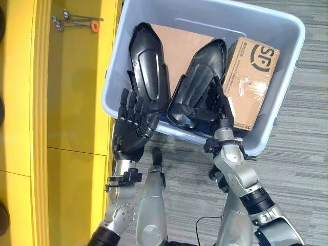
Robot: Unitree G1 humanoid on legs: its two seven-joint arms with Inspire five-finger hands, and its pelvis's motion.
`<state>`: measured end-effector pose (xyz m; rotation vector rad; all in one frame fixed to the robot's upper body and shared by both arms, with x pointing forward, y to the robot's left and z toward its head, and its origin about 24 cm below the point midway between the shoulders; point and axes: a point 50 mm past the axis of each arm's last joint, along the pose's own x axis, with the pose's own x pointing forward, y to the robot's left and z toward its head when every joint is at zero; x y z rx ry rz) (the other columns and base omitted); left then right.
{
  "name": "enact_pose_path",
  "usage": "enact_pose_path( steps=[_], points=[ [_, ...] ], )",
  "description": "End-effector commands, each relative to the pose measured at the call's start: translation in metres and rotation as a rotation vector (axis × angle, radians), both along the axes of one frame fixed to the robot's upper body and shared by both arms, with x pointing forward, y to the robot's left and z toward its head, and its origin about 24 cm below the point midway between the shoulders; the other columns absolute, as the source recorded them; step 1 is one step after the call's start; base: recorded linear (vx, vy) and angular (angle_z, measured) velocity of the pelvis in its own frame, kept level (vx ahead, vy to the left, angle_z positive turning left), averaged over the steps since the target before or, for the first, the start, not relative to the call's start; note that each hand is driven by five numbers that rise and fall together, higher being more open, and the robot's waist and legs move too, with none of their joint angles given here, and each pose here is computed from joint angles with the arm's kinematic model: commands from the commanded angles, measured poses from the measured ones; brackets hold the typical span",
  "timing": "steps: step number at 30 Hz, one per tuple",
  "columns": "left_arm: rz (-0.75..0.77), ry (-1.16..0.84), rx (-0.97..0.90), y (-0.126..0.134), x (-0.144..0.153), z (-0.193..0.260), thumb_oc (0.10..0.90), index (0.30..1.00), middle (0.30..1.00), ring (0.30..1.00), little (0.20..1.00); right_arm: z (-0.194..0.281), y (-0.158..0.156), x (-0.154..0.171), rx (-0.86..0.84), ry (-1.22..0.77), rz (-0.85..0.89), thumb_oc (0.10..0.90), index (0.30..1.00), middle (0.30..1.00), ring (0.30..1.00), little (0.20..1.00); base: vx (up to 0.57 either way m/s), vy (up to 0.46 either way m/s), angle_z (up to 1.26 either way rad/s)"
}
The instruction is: Move parts from the plastic box to the shelf.
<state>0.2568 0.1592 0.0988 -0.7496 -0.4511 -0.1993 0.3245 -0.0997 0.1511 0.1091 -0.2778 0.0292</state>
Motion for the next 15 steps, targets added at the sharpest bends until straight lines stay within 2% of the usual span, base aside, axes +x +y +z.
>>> enact_pose_path(
  steps=[1, 3, 4, 6, 9, 11, 15],
  points=[
    [-0.037, -0.253, 0.005, -0.008, -0.016, 0.046, 0.9, 1.0, 1.0, 1.0, 1.0, 0.05, 0.008, -0.008, -0.02, -0.244, 0.033, 0.9, 1.0, 1.0, 1.0, 1.0, -0.04, 0.043, 0.05],
    [-0.016, -0.227, -0.006, -0.007, -0.015, 0.045, 0.9, 1.0, 1.0, 1.0, 1.0, 0.055, 0.006, -0.008, -0.098, -0.309, -0.034, 0.9, 1.0, 1.0, 1.0, 1.0, -0.04, 0.045, 0.03],
    [-0.004, -0.216, -0.022, -0.005, -0.013, 0.044, 0.9, 1.0, 1.0, 1.0, 1.0, 0.059, 0.004, -0.007, -0.195, -0.371, -0.1, 0.9, 1.0, 1.0, 1.0, 1.0, -0.04, 0.054, 0.02],
    [-0.001, -0.231, -0.013, -0.006, -0.012, 0.045, 0.9, 1.0, 1.0, 1.0, 1.0, 0.06, 0.004, -0.004, -0.29, -0.385, -0.146, 0.9, 1.0, 1.0, 1.0, 1.0, -0.02, 0.025, 0.01],
    [-0.013, -0.25, -0.021, -0.011, -0.007, 0.049, 0.9, 1.0, 1.0, 1.0, 1.0, 0.058, -0.002, 0.009, -0.316, -0.343, -0.203, 0.9, 1.0, 1.0, 1.0, 1.0, -0.02, 0.089, 0.05],
    [0.012, -0.187, -0.041, -0.009, -0.001, 0.048, 0.9, 1.0, 1.0, 1.0, 1.0, 0.072, -0.012, 0.011, -0.319, -0.47, -0.298, 0.9, 1.0, 1.0, 1.0, 1.0, 0.0, 0.034, 0.06],
    [-0.025, -0.164, -0.013, -0.009, 0.006, 0.046, 0.9, 1.0, 1.0, 1.0, 1.0, 0.091, -0.033, 0.025, -0.308, -0.492, -0.449, 0.9, 1.0, 1.0, 1.0, 1.0, 0.0, -0.034, 0.11]
  ],
)
